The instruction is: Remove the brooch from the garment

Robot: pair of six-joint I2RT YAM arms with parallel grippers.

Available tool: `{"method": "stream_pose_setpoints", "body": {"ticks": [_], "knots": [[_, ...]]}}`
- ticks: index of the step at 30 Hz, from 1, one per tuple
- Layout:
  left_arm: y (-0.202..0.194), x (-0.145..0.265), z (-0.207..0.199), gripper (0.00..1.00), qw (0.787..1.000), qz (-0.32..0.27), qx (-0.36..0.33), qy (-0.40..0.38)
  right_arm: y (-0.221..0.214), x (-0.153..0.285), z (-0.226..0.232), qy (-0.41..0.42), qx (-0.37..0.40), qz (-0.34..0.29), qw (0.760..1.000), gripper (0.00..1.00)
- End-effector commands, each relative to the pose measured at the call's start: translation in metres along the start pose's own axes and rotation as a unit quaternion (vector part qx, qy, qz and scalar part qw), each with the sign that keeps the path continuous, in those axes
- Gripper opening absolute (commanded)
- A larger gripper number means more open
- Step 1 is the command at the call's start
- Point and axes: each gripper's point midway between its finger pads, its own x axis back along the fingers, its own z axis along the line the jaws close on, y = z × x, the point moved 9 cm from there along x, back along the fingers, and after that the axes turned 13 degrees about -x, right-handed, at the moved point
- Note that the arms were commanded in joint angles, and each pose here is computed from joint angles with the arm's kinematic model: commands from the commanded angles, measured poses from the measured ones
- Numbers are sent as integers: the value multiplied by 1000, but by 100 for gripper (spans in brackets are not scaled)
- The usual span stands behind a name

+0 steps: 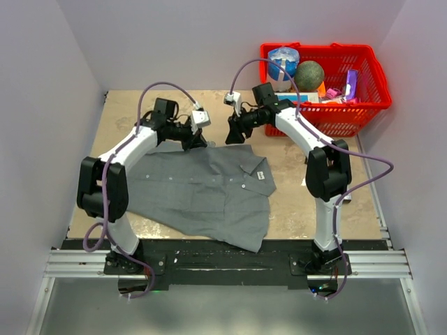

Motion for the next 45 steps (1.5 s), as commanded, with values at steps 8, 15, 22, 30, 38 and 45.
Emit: {"method": "stream_pose_setpoints", "body": {"ticks": [8, 15, 22, 30, 38, 45], "knots": [[13, -11, -21, 0, 976, 45, -176, 121, -45, -24, -20, -38, -96, 33, 994, 52], [11, -13, -29, 0, 957, 70, -205, 192, -88, -40, -39, -63, -110, 110, 986, 49], [12, -24, -47, 0, 926, 77, -267, 255, -115, -51, -42, -54, -161, 135, 976, 49], [-2, -38, -48, 0, 891, 101, -313, 313, -133, -57, -39, -23, -193, 168, 966, 45], [-20, -39, -42, 0, 821, 142, -420, 362, -136, -60, -31, 10, -230, 162, 960, 44], [-32, -58, -33, 0, 791, 155, -477, 351, -137, -60, -30, 14, -226, 158, 961, 42]]}}
